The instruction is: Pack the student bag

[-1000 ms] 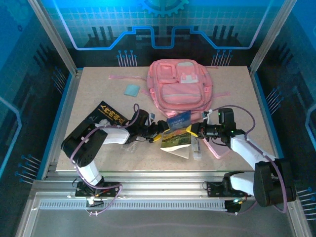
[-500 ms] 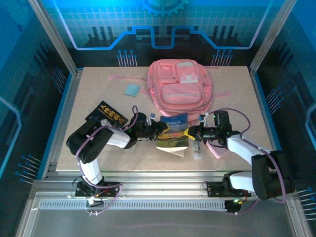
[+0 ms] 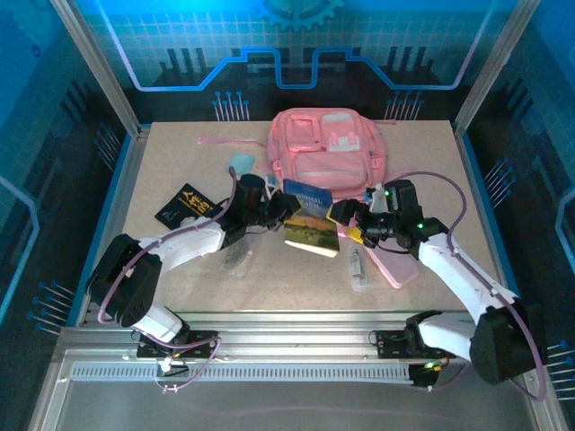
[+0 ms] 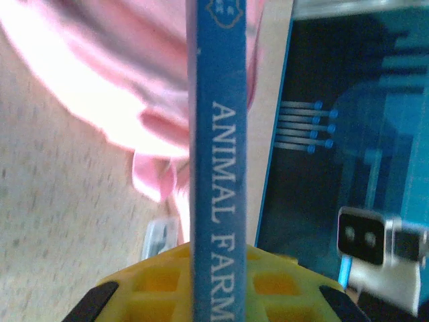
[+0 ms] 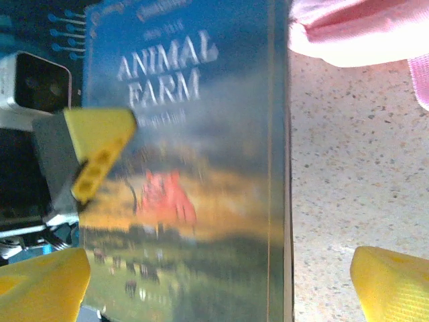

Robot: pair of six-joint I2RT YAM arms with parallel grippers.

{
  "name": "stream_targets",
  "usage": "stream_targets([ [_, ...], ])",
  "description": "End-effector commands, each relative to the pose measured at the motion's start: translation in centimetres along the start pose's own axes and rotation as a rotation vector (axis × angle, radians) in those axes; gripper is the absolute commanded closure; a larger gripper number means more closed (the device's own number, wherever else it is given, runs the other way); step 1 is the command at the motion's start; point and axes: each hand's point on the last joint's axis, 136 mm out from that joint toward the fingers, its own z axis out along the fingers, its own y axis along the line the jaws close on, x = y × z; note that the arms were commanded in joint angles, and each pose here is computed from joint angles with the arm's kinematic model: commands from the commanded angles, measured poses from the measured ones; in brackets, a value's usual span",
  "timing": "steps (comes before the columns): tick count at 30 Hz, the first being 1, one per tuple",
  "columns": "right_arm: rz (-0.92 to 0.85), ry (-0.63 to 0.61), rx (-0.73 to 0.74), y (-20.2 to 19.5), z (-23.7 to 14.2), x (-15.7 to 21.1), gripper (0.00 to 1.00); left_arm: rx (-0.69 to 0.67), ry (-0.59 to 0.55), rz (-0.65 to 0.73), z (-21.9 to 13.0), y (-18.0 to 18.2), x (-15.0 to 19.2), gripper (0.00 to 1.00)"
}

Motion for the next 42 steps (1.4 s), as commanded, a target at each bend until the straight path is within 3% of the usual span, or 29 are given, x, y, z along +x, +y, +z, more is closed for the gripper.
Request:
stream_targets([
  [1, 0.133, -0.029, 0.083, -0.9, 0.0, 0.8, 0.0, 0.014, -0.217, 0.054, -1.4, -3.3, -5.6, 1.0],
  [4, 0.178, -0.057, 0.023, 0.8, 1.0, 0.8, 0.0, 0.031, -0.331, 0.029, -0.9, -4.2, -8.9, 1.0],
  [8, 0.246, -0.145, -0.093, 3.3, 2.4, -0.6, 0.0, 0.072, -0.402, -0.026, 0.2, -4.9, -10.9, 1.0],
  [12, 0.265, -0.228, -0.19, 6.2, 3.4, -2.8, 0.0, 0.096, -0.435, -0.056, 0.7, -4.9, -10.9, 1.0],
  [22, 0.357, -0.232, -0.351, 10.0, 8.7, -5.1, 0.02, 0.159, -0.484, -0.096, 0.0, -5.6, -10.1, 1.0],
  [24, 0.343, -0.263, -0.373, 10.7, 8.5, -5.9, 0.1, 0.161, -0.483, -0.1, 0.0, -5.5, -9.9, 1.0],
  [32, 0.366, -0.414, -0.27, 7.7, 6.7, -7.9, 0.67, 0.155, -0.467, -0.091, 0.5, -5.3, -9.3, 0.98],
  [35, 0.36, -0.436, -0.267, 6.8, 6.2, -8.9, 1.0, 0.152, -0.436, -0.08, 1.1, -5.5, -8.9, 0.9],
  [37, 0.352, -0.454, -0.26, 6.1, 5.5, -9.6, 1.0, 0.145, -0.407, -0.05, 1.6, -5.8, -8.6, 0.71],
  [39, 0.326, -0.48, -0.224, 4.9, 4.4, -10.4, 1.0, 0.102, -0.365, 0.019, 2.2, -6.1, -8.2, 0.41],
  [40, 0.311, -0.494, -0.191, 4.0, 3.9, -10.7, 1.0, 0.084, -0.341, 0.076, 2.6, -6.4, -8.0, 0.32],
  [42, 0.279, -0.518, -0.135, 2.1, 2.3, -11.5, 1.0, 0.003, -0.278, 0.191, 3.7, -6.6, -7.6, 0.26],
])
